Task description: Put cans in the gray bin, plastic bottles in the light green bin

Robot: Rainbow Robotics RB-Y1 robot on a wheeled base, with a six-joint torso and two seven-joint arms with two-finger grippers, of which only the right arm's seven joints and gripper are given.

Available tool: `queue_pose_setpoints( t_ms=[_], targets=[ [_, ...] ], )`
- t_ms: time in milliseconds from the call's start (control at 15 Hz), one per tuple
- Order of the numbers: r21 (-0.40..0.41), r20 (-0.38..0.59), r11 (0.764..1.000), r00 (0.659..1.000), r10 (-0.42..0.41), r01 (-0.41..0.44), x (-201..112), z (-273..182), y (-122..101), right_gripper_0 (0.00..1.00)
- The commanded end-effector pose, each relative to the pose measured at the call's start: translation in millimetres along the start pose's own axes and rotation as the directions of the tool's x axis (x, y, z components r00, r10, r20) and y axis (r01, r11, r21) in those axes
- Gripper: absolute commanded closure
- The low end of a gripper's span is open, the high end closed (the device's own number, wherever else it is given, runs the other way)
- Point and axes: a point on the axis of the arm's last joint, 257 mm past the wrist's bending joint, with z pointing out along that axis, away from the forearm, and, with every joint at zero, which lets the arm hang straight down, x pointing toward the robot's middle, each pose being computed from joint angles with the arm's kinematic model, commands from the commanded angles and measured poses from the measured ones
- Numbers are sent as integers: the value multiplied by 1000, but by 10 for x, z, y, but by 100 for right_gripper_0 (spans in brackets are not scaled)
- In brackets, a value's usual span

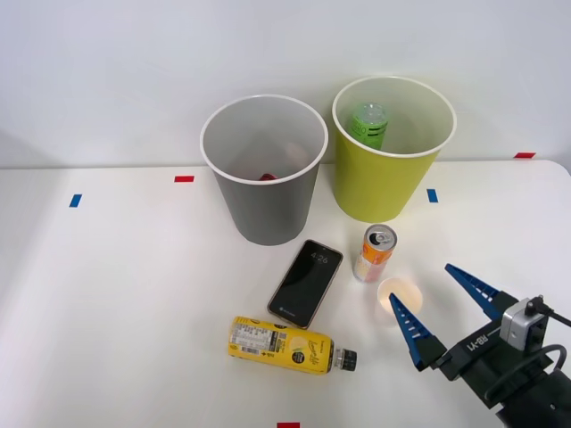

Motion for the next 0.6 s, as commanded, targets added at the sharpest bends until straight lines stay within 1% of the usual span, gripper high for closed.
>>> queue_pose_setpoints(
  t_ms=[67, 200, 400, 600],
  targets=[
    [-15, -16, 1000, 1000, -20, 20, 17, 116, -50, 0],
    [-20, -13, 999, 999, -38, 38, 64, 190, -123, 0],
    [-48, -19, 998, 998, -53, 52, 71, 315, -167, 0],
    [-89, -37, 995, 998, -47, 43, 100, 437, -144, 0]
  ],
)
